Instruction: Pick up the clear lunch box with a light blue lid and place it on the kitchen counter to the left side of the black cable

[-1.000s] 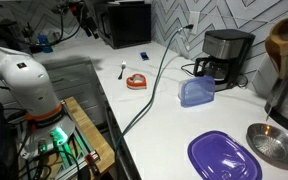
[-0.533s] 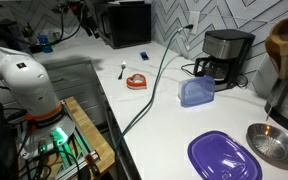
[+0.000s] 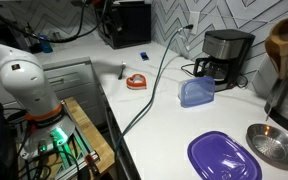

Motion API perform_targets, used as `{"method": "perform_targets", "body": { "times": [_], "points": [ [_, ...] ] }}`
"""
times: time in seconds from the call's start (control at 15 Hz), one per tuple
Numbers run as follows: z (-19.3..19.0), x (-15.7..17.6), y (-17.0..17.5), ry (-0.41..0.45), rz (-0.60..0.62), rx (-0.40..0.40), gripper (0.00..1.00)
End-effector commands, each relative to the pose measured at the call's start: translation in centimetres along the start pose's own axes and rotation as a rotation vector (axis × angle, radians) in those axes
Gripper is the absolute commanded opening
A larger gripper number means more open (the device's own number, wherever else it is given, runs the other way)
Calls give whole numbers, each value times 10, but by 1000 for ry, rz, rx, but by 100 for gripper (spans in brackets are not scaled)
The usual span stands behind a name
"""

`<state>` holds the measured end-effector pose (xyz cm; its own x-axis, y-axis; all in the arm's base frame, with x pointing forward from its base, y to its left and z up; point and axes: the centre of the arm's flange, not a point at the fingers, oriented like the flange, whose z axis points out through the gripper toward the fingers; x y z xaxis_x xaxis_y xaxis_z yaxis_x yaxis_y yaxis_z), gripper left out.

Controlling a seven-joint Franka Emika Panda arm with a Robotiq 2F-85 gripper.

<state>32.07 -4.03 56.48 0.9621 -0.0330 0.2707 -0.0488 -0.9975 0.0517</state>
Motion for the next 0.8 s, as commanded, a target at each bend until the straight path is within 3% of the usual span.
{"method": "perform_targets", "body": {
  "times": [0.0,0.33,0.73],
  "points": [
    [10,38,75,-24,26,7,100],
    [41,45,164,-59,58,-2,100],
    [79,24,246,-96,135,10,100]
  ]
}}
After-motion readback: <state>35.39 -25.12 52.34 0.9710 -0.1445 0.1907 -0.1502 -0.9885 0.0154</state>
